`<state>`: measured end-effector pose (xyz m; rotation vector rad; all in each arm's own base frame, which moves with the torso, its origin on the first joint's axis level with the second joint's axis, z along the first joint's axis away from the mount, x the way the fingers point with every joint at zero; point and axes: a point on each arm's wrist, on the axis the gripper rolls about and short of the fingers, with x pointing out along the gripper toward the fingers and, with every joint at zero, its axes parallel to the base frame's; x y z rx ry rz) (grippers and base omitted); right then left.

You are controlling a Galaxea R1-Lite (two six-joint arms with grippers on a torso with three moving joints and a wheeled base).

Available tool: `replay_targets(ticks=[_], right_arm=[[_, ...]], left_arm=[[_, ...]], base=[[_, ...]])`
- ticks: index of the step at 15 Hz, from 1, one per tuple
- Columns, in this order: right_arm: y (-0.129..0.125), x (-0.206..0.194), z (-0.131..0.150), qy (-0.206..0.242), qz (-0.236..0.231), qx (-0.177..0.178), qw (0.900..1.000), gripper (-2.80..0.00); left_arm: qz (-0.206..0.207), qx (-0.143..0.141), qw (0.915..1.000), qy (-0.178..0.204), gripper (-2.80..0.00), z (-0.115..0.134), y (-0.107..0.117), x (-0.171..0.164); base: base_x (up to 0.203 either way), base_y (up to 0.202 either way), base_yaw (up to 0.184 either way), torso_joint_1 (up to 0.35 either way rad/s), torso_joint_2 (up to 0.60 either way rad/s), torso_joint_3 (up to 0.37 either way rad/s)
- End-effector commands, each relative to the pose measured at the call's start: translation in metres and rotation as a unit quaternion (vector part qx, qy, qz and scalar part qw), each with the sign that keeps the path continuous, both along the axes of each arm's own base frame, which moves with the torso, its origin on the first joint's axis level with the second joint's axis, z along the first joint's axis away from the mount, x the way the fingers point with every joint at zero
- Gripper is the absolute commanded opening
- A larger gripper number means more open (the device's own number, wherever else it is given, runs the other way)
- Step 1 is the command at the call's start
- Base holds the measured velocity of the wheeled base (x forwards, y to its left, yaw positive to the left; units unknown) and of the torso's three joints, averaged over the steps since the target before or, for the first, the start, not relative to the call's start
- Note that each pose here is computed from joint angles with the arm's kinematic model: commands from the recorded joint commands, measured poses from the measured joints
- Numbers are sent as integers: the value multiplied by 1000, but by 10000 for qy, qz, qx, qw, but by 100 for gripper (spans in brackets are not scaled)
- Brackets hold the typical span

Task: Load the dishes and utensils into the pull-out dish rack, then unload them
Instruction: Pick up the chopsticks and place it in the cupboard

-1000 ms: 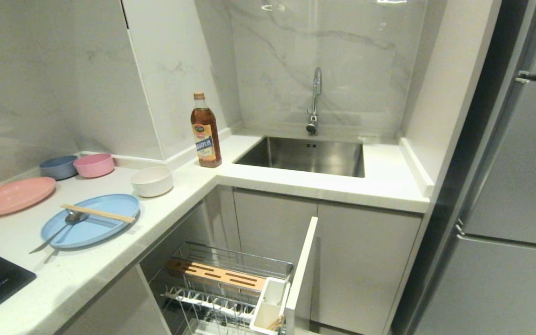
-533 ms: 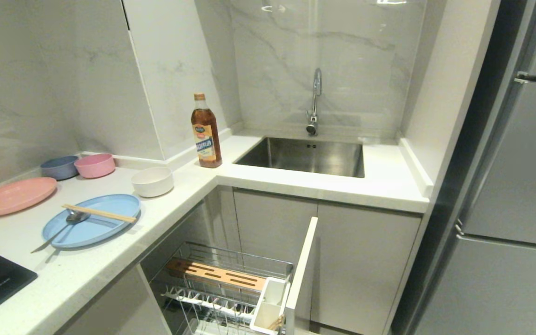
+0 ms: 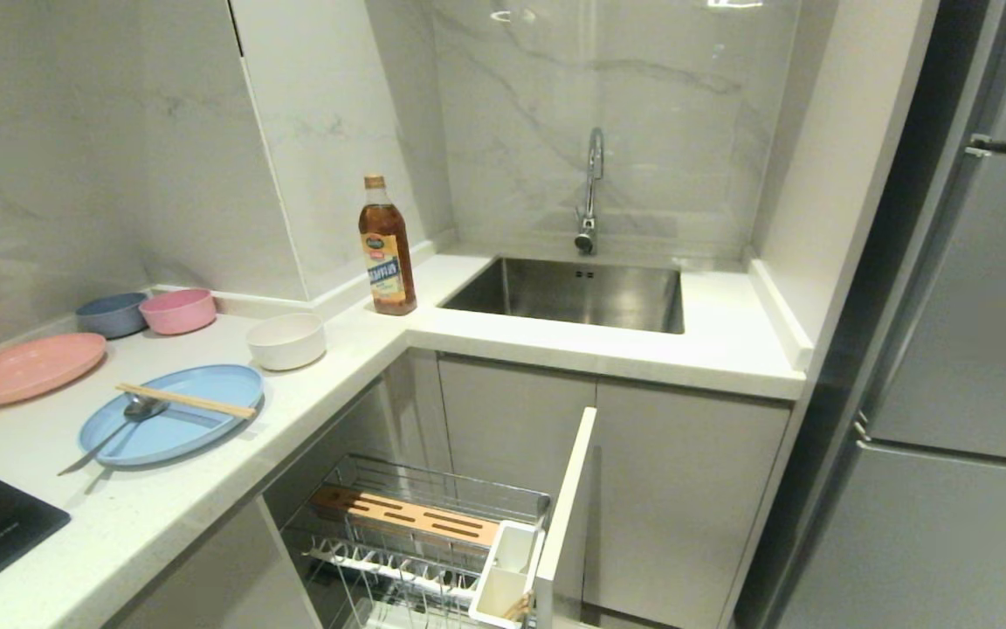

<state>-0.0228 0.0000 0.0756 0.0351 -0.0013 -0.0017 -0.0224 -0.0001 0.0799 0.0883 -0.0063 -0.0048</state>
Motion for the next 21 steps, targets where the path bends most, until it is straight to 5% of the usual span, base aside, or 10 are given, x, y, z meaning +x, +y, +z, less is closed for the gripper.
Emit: replay_targets(ticks=[1, 8, 11, 21], right_arm=[[0, 0, 0, 4, 1, 1, 10000, -280], [0, 0, 0, -1, 1, 1, 10000, -280], [0, 0, 0, -1, 1, 1, 10000, -280], [0, 0, 0, 6, 9, -5, 10000, -280]], left_arm=[[-1, -33, 10000, 41, -280, -5, 0, 0], [10, -112, 9999, 39, -280, -5, 0, 0], [24, -434, 9991, 32, -280, -5, 0, 0], [24, -434, 9991, 32, -280, -5, 0, 0]], base=[[0, 0, 0, 0, 0, 0], [0, 0, 0, 0, 0, 0], [0, 0, 0, 0, 0, 0], [0, 0, 0, -39, 96, 55]])
